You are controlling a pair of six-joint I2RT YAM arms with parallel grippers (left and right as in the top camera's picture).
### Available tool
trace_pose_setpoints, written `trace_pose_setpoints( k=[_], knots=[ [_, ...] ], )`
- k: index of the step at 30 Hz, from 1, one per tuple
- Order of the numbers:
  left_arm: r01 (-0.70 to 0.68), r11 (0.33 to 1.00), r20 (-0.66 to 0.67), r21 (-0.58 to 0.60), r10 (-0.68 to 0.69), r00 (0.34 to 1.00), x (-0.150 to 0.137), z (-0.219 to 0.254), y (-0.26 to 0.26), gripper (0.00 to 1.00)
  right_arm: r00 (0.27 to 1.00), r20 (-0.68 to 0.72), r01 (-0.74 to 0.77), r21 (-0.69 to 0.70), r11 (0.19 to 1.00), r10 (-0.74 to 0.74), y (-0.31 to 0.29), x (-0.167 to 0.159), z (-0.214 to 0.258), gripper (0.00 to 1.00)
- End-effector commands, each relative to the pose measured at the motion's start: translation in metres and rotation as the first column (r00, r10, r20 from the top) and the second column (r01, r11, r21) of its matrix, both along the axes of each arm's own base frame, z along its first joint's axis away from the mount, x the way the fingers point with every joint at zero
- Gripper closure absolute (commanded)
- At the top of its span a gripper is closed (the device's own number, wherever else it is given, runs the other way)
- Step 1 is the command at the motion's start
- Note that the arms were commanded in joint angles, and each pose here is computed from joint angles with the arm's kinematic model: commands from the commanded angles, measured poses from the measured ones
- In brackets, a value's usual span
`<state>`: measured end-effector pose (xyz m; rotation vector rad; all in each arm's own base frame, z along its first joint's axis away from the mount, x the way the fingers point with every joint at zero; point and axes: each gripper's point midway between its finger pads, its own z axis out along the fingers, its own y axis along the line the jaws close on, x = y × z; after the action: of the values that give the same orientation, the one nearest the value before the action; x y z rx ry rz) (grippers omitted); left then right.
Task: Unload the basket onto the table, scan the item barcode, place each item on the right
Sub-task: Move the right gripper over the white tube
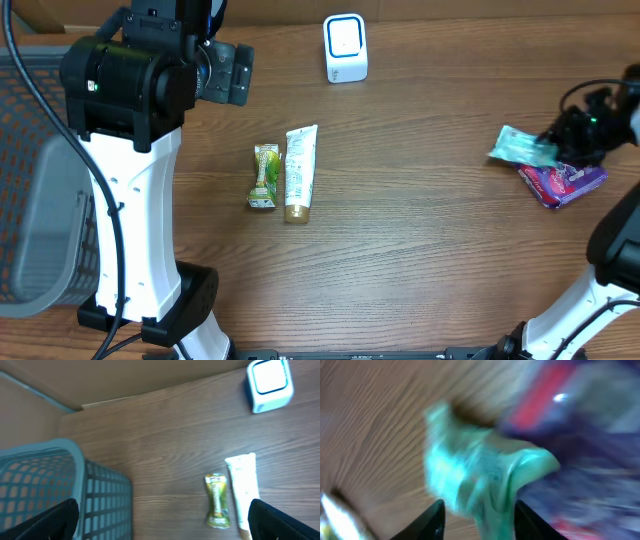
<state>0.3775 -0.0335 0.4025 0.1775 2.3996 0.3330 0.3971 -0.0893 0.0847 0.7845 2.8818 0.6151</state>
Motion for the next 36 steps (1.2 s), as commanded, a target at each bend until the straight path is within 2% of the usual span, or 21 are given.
trace_pose_setpoints(
  k=[1, 6, 10, 11, 12, 13, 17, 23, 29, 36],
  knots=[
    [-0.068, 0.997, 0.052, 0.043, 0.066, 0.996, -0.010, 0.017, 0.021, 0.00, 0.973, 0.175, -0.155, 0.010, 0.988, 0.151, 0.042, 0.022, 0.049, 0.50],
    [-0.141, 0.990, 0.120, -0.022, 0.142, 0.982, -0.030, 0.037, 0.040, 0.00, 0.944, 0.212, -0.249, -0.039, 0.968, 0.251, 0.083, 0.030, 0.068, 0.40],
    [-0.175, 0.981, 0.150, -0.086, 0.186, 0.971, -0.043, 0.048, 0.057, 0.00, 0.936, 0.213, -0.280, -0.024, 0.960, 0.279, 0.111, 0.032, 0.069, 0.37],
    [-0.180, 0.979, 0.151, -0.098, 0.193, 0.969, -0.045, 0.049, 0.060, 0.00, 0.933, 0.216, -0.293, -0.013, 0.956, 0.288, 0.118, 0.032, 0.069, 0.33],
    [-0.196, 0.973, 0.149, -0.124, 0.214, 0.965, -0.047, 0.049, 0.069, 0.00, 0.919, 0.239, -0.332, 0.038, 0.943, 0.314, 0.141, 0.031, 0.074, 0.10],
    [-0.204, 0.969, 0.145, -0.140, 0.224, 0.964, -0.047, 0.048, 0.073, 0.00, 0.908, 0.257, -0.360, 0.078, 0.930, 0.330, 0.158, 0.031, 0.078, 0.00],
    [-0.238, 0.945, 0.121, -0.224, 0.269, 0.955, -0.046, 0.043, 0.093, 0.00, 0.853, 0.325, -0.468, 0.133, 0.874, 0.407, 0.211, 0.029, 0.087, 0.00],
    [-0.289, 0.903, 0.070, -0.318, 0.326, 0.943, -0.040, 0.029, 0.123, 0.00, 0.734, 0.407, -0.621, 0.080, 0.780, 0.543, 0.298, 0.022, 0.088, 0.00],
    [-0.305, 0.898, 0.029, -0.316, 0.331, 0.943, -0.028, 0.015, 0.128, 0.00, 0.806, 0.353, -0.525, 0.059, 0.849, 0.474, 0.343, 0.034, 0.056, 0.01],
    [-0.320, 0.895, -0.012, -0.311, 0.333, 0.943, -0.016, 0.001, 0.131, 0.00, 0.799, 0.288, -0.569, 0.078, 0.819, 0.528, 0.381, 0.028, -0.003, 0.05]
  ],
)
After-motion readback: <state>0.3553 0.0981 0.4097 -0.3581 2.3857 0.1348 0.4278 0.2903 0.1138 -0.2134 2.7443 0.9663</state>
